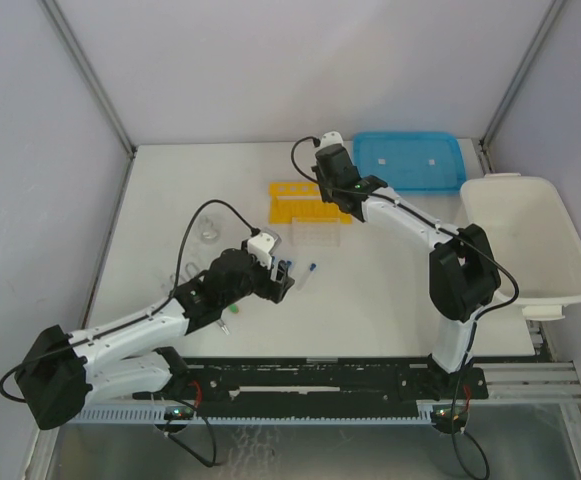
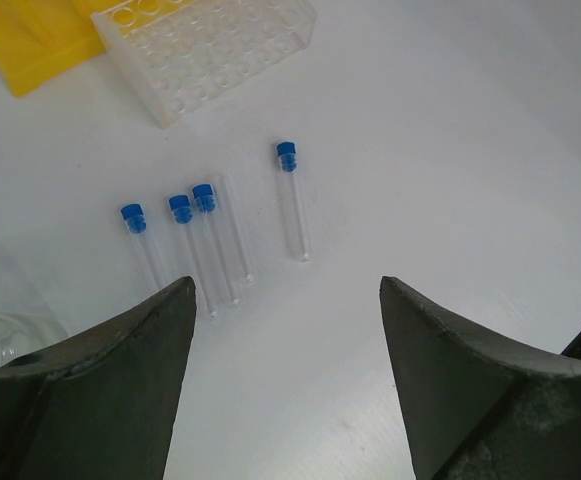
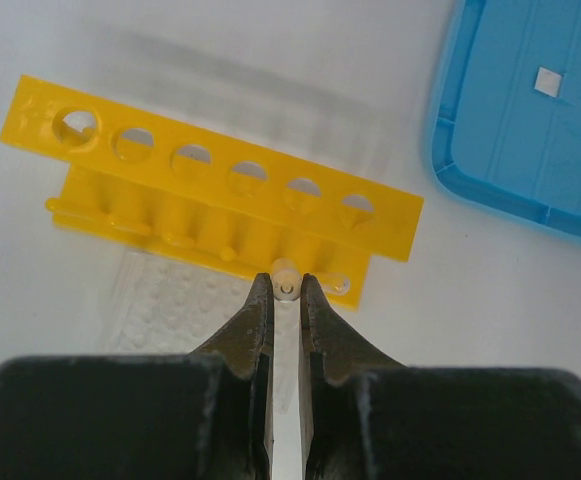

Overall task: Organize the chemistry lab equipment
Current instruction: Insert the test tube into the slot of the test tube rack.

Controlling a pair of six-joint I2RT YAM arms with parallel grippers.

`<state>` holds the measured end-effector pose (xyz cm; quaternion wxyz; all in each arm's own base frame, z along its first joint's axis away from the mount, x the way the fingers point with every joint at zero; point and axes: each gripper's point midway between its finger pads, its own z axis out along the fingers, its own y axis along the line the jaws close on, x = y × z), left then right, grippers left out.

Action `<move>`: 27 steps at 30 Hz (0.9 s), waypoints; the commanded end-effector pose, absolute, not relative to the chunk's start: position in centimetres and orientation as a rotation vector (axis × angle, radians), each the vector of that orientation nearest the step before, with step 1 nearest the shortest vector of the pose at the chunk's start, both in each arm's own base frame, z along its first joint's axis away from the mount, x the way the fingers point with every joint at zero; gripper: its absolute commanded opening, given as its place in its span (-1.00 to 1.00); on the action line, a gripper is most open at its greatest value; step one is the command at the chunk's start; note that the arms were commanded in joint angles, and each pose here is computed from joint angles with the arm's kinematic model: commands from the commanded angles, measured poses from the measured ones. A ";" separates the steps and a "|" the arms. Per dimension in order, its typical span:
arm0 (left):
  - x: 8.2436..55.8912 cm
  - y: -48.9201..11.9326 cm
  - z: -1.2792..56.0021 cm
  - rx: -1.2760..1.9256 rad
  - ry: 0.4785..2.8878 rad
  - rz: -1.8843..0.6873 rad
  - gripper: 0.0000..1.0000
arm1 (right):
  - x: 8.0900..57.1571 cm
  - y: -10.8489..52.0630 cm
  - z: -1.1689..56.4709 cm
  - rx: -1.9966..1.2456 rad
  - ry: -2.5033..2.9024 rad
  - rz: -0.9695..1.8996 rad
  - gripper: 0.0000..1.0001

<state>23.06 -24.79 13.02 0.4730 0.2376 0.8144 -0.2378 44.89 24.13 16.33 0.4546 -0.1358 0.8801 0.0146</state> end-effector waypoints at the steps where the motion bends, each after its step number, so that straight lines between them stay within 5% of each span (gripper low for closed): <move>1: 23.2 -24.7 13.4 0.547 1.964 -0.604 0.57 | 45.8 24.4 17.5 -0.299 2.128 0.071 -1.00; 27: 23.3 -24.7 13.2 0.547 1.969 -0.600 0.57 | 46.6 24.6 13.5 -0.290 2.200 0.089 -1.00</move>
